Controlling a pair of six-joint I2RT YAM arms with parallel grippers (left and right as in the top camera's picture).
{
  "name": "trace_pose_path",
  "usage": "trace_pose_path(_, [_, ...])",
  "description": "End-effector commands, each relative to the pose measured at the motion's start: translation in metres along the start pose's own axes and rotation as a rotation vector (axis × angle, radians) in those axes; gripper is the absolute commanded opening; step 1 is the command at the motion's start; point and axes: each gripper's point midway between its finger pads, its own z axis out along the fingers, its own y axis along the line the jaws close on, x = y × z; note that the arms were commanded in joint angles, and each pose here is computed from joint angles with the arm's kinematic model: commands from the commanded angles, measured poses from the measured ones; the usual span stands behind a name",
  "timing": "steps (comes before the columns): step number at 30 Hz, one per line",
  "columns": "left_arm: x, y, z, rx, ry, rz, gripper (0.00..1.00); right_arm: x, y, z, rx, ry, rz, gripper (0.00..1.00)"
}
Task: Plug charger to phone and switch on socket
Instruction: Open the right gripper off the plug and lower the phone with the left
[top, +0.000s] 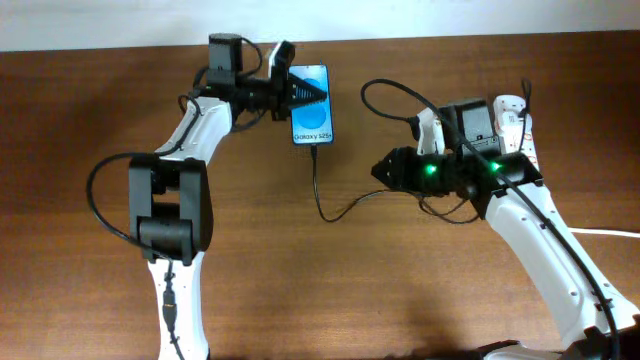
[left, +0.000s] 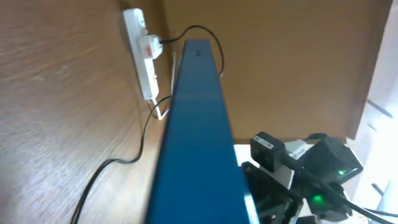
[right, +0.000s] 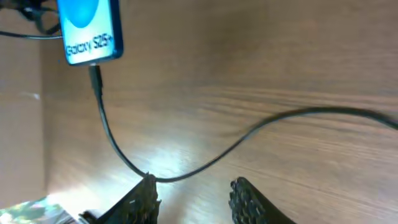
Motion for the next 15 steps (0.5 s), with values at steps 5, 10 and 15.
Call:
trace_pose_path(5, [0.019,0.101,-0.027,-0.476,-0.1,-0.022,0.0,0.01,-0.022,-0.009,0.13,0.017,-0.045,0.42])
trace_pose_path(10, [0.039,0.14,-0.053,-0.737,-0.043,-0.008,0.0,0.01,-0.026,-0.009,0.151,0.014,-0.044,0.46])
trace_pose_path(15, [0.054,0.152,-0.061,-0.838,-0.003,-0.048,0.0,0.012,-0.027,-0.01,0.154,0.02,-0.041,0.47])
